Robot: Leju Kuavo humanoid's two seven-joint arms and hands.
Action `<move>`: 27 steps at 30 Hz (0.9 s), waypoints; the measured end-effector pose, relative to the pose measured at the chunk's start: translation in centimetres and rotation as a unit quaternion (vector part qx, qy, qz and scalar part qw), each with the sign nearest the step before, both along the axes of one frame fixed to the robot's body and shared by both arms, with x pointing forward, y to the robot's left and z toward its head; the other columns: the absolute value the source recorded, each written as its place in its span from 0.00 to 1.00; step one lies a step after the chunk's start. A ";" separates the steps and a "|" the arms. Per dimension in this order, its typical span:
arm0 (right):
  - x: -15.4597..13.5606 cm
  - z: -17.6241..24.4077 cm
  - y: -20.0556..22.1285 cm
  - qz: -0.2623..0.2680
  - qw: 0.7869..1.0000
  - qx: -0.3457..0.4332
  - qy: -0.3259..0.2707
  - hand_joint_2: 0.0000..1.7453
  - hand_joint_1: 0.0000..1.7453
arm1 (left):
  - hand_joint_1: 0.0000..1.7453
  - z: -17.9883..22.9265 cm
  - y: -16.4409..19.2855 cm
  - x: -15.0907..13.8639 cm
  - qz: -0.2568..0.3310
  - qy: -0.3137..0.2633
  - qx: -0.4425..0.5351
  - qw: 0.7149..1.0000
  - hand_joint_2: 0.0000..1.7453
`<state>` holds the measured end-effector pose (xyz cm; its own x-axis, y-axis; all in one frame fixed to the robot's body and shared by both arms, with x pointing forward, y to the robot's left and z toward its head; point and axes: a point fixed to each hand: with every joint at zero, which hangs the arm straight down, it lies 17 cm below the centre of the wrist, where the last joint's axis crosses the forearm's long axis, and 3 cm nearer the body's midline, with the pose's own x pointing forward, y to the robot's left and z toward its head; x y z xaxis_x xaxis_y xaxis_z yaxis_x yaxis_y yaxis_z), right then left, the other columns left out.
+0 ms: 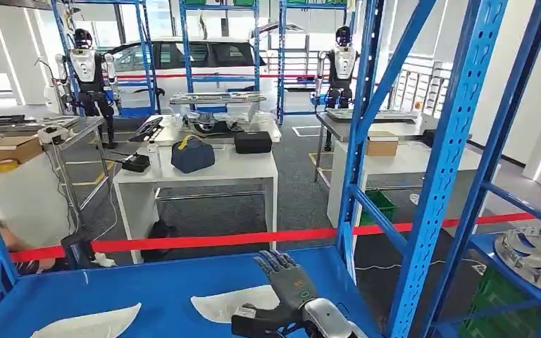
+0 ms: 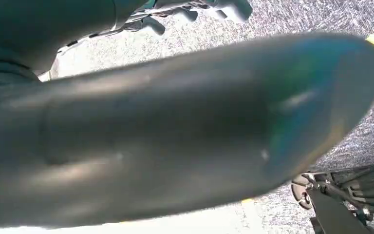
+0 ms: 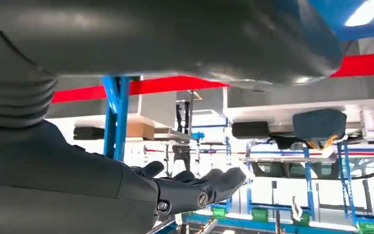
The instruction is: Take the parts from the cabinet and place them on the table.
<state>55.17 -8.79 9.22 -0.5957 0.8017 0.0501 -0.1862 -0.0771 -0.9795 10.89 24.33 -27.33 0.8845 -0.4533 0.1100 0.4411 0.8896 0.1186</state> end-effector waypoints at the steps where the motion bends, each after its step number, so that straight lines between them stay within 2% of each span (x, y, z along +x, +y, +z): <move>1: -0.2 -0.2 0.2 0.001 1.000 0.001 0.001 0.00 0.00 | 0.00 0.0 0.0 0.0 0.000 0.001 0.000 1.000 0.00; 18: -0.9 -0.6 1.6 0.014 1.000 -0.002 0.010 0.00 0.00 | 0.00 0.1 -0.1 0.2 0.001 0.005 -0.001 1.000 0.00; 27: -2.0 -2.3 1.9 0.019 0.999 -0.006 0.027 0.00 0.00 | 0.00 0.0 -0.3 -0.1 0.010 0.006 -0.002 1.000 0.00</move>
